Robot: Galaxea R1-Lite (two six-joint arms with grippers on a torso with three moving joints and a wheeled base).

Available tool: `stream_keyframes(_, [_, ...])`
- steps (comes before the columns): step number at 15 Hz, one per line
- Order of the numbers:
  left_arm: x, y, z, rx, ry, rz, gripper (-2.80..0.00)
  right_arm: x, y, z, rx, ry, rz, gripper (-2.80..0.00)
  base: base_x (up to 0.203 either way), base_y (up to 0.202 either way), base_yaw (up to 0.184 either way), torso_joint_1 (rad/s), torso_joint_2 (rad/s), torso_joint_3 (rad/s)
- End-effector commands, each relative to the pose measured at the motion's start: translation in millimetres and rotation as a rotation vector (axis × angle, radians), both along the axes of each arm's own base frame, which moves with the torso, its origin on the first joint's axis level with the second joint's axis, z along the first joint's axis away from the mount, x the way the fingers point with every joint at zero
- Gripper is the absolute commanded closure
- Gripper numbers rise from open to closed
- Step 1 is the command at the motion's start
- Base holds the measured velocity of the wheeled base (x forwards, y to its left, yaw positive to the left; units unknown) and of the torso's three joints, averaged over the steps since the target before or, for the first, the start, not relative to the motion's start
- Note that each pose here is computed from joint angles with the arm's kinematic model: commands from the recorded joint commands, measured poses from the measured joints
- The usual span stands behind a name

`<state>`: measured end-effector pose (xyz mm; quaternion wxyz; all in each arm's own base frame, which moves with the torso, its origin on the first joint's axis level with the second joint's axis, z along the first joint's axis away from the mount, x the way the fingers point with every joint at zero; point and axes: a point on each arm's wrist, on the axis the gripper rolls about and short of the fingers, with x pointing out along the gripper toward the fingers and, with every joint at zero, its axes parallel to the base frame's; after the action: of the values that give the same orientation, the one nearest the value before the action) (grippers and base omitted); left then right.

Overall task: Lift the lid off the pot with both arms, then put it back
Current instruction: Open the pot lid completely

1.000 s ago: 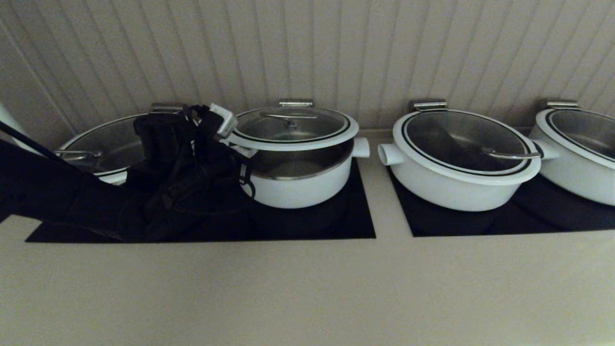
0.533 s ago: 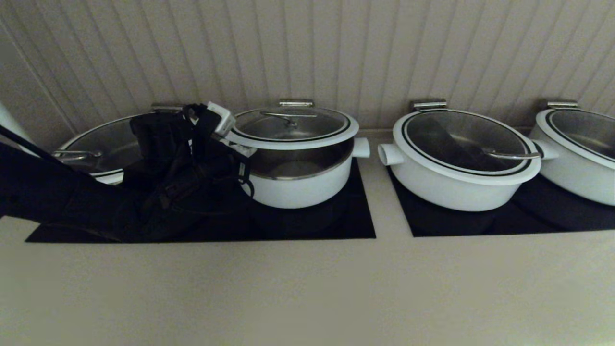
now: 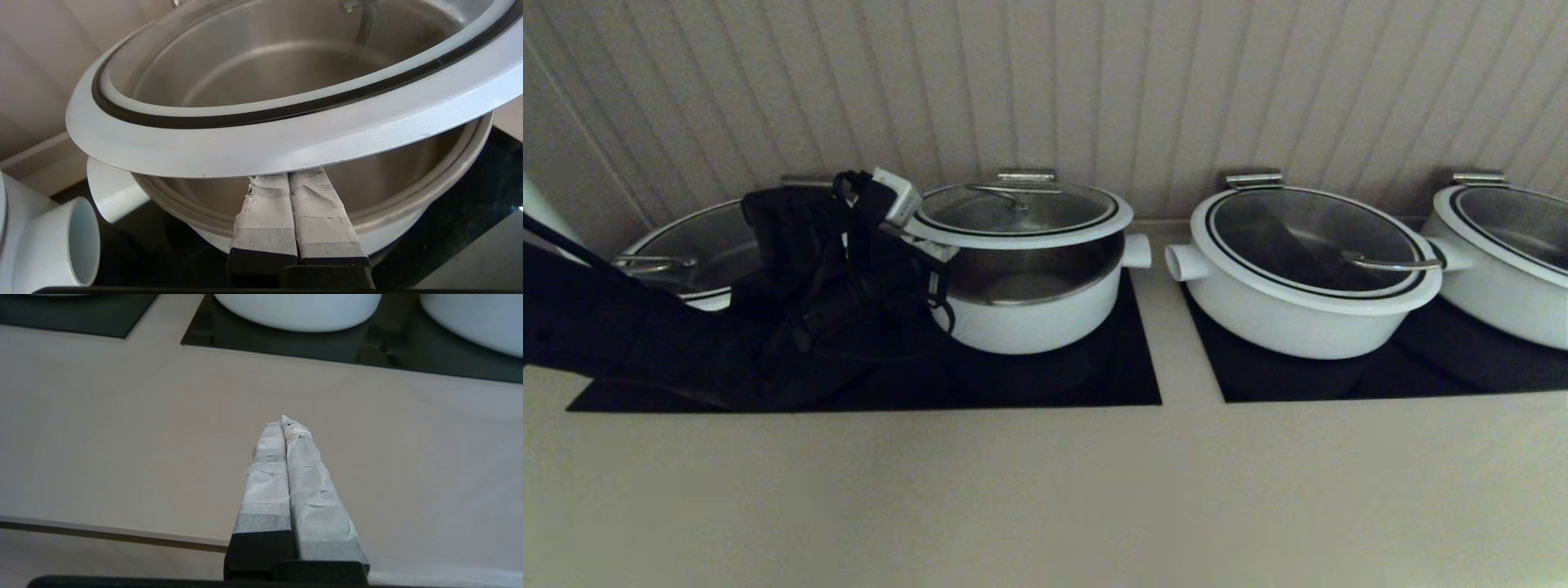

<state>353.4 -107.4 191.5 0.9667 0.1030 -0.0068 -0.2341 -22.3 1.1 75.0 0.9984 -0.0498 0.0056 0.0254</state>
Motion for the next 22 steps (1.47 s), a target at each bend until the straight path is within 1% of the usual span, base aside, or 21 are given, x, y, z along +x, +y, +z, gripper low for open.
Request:
stream_keyframes(1, [1.2, -0.2, 3.4, -0.003, -0.016, 0.000, 0.00, -0.5, 0.0, -0.1, -0.001, -0.006, 0.000, 0.00, 0.000, 0.000, 0.000, 0.000, 0.00, 0.000])
stream_keyframes(6, [5.1, -1.5, 17.2, -0.016, -0.065, 0.001, 0.00, -0.5, 0.0, -0.1, -0.001, -0.006, 0.002, 0.00, 0.000, 0.000, 0.000, 0.000, 0.00, 0.000])
stream_keyframes(11, [6.3, -1.3, 38.6, -0.032, -0.137, 0.006, 0.00, -0.5, 0.0, -0.1, -0.001, -0.006, 0.000, 0.00, 0.000, 0.000, 0.000, 0.000, 0.00, 0.000])
stream_keyframes(14, [6.4, -0.9, 47.5, -0.048, -0.184, 0.037, 0.00, -0.5, 0.0, -0.1, -0.001, -0.006, 0.000, 0.00, 0.000, 0.000, 0.000, 0.000, 0.00, 0.000])
stream_keyframes(16, [7.4, -1.2, 48.9, -0.061, -0.217, 0.045, 0.00, -0.5, 0.0, -0.1, -0.001, -0.006, 0.000, 0.00, 0.000, 0.000, 0.000, 0.000, 0.00, 0.000])
stream_keyframes(20, [9.0, -1.0, 50.9, -0.070, -0.244, 0.047, 0.00, -0.5, 0.0, -0.1, -0.001, -0.006, 0.000, 0.00, 0.000, 0.000, 0.000, 0.000, 0.00, 0.000])
stream_keyframes(22, [10.0, -1.3, 52.3, -0.080, -0.278, 0.047, 0.00, -0.5, 0.0, -0.1, -0.001, -0.006, 0.002, 0.00, 0.000, 0.000, 0.000, 0.000, 0.00, 0.000])
